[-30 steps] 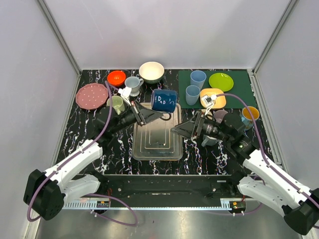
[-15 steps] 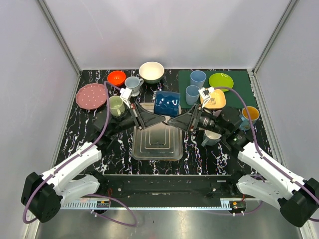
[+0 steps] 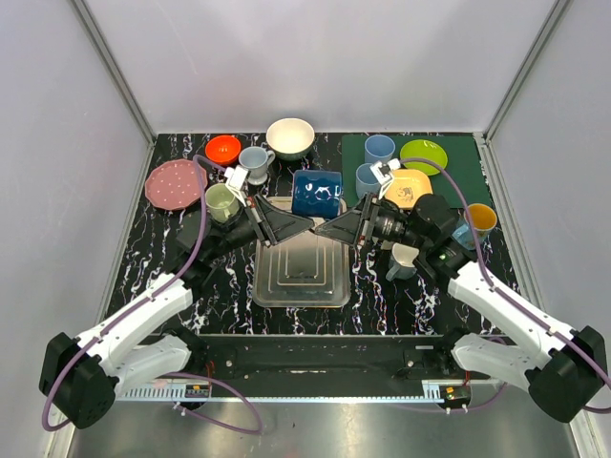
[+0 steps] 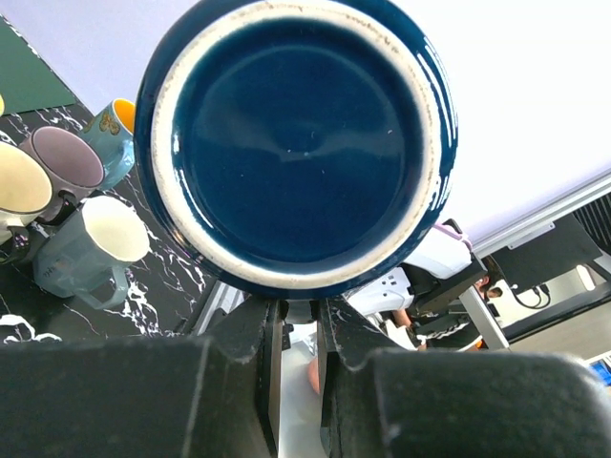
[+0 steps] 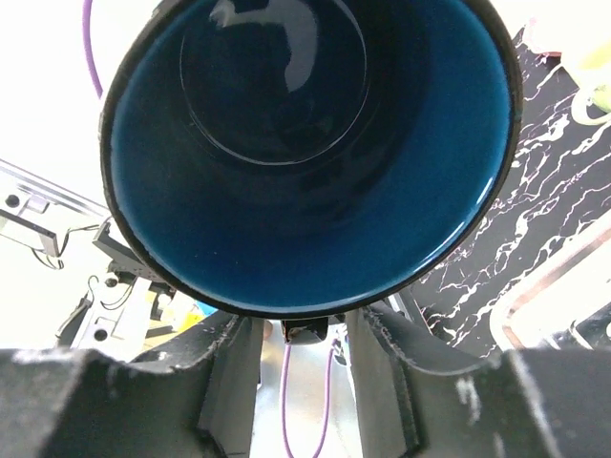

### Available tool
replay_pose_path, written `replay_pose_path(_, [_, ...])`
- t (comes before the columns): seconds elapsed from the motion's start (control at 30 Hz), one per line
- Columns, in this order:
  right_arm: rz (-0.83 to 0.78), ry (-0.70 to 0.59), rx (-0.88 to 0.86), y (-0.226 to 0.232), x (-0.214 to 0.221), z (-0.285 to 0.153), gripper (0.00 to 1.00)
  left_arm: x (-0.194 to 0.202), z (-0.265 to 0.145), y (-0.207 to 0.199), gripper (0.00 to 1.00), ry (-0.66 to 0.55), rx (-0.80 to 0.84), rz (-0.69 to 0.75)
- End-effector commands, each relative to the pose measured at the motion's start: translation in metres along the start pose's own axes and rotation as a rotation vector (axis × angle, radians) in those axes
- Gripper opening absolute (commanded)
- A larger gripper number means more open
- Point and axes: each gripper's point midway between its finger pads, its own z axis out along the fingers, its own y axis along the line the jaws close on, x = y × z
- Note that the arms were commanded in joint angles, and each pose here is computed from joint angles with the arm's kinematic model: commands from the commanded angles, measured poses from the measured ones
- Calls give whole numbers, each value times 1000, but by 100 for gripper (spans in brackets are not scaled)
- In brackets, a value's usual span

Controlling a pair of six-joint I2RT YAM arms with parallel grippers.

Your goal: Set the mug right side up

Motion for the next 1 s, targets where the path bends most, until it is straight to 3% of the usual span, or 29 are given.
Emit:
replay_pose_path(0.0, [-60,-44,-103,33,-24,8,41,5,3,-51,0,50,168,100])
replay_pose_path(0.07, [-58,-44,-112,34,-25,9,35,8,4,-52,0,59,172,101])
replay_pose_path(0.23, [-36,-25,-137,35,-24,13,1,14,5,-51,0,85,179,103])
replay_pose_path(0.43, [-73,-70,-80,31,-30,5,0,19,1,-45,0,92,150,124])
replay_pose_path(0.47, [-87,-80,-49,28,-32,3,0,18,0,-44,6,84,135,133])
replay_pose_path(0.53, [-162,-89,68,21,-37,-6,0,16,-1,-28,27,70,49,152])
replay_pose_path(0.57, [-181,-92,116,16,-39,-10,0,14,-3,-30,46,59,40,170])
replay_pose_path(0.67, [-253,-68,325,-6,-40,-33,0,6,-10,-20,66,14,-40,217])
replay_pose_path(0.9, [-312,-77,688,-47,-41,-89,0,-7,-24,15,71,-48,-220,233])
replay_pose_path(0.97, [-318,-104,868,-65,-44,-121,0,-12,-29,26,71,-77,-278,233])
